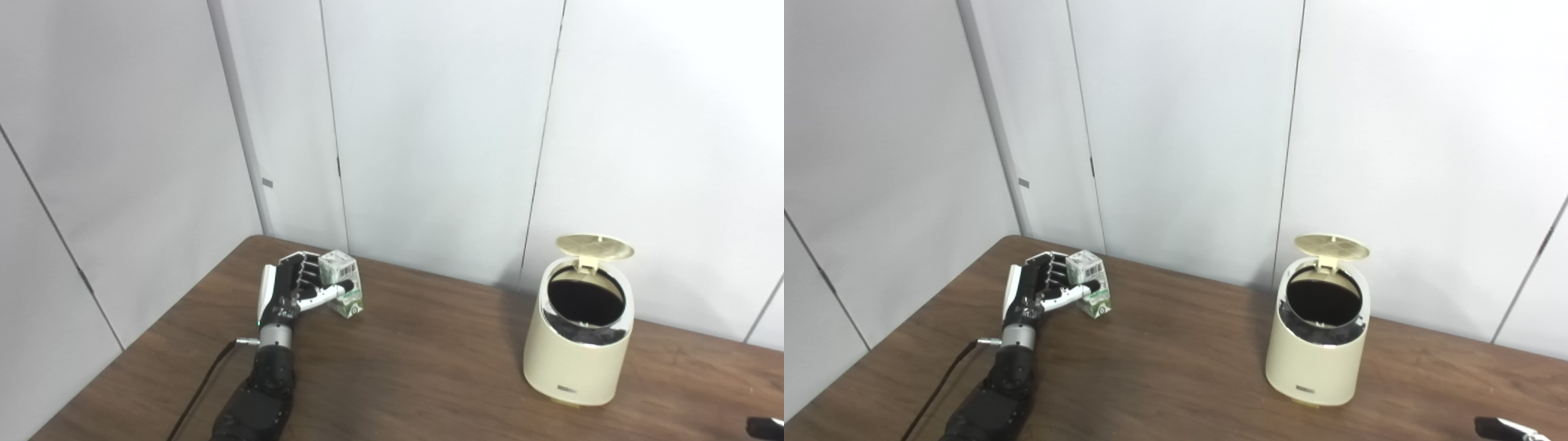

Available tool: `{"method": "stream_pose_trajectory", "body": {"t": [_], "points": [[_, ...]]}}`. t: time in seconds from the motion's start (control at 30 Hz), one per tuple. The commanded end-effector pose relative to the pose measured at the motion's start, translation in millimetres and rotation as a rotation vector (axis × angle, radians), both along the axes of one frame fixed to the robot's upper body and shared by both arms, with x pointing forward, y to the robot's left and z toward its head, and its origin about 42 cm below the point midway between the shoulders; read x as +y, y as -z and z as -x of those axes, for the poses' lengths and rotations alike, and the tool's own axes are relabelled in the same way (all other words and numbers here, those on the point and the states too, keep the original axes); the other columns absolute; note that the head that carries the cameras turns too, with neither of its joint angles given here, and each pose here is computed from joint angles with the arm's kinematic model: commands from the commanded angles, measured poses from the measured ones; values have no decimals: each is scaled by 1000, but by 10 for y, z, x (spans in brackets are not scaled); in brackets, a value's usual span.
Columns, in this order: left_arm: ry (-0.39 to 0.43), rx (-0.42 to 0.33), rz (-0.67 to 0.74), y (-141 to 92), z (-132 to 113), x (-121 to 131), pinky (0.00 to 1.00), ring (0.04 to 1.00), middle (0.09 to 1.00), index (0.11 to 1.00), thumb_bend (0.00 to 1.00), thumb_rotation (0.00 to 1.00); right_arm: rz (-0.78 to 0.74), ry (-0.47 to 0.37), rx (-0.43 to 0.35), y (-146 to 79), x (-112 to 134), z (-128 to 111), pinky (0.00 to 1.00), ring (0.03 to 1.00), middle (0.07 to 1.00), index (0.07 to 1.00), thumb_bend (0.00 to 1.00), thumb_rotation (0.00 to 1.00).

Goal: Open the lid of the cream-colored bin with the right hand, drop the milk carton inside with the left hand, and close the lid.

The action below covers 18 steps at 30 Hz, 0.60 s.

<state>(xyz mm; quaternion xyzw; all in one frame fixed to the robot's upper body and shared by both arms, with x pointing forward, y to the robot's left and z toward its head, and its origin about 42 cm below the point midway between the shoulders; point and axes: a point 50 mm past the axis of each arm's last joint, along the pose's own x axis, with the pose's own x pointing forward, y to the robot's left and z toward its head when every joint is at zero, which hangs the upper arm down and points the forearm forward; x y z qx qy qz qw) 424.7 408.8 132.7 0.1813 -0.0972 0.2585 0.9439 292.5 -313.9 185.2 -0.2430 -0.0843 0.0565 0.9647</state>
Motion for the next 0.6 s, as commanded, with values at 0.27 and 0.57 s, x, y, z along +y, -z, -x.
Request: {"method": "stream_pose_trajectory", "body": {"t": [0.27,0.57], "points": [[54,-124,-23,-307,-120,-127,448,483,481,501,522,0,8,-11,-64,-133,12,-45,396,651,777,761,996,569],[243,-294,-29,-809,-164,-445,437,443,502,504,502,0,9,-11,-56,-168,118,-98,459,725,834,815,916,493]]}}
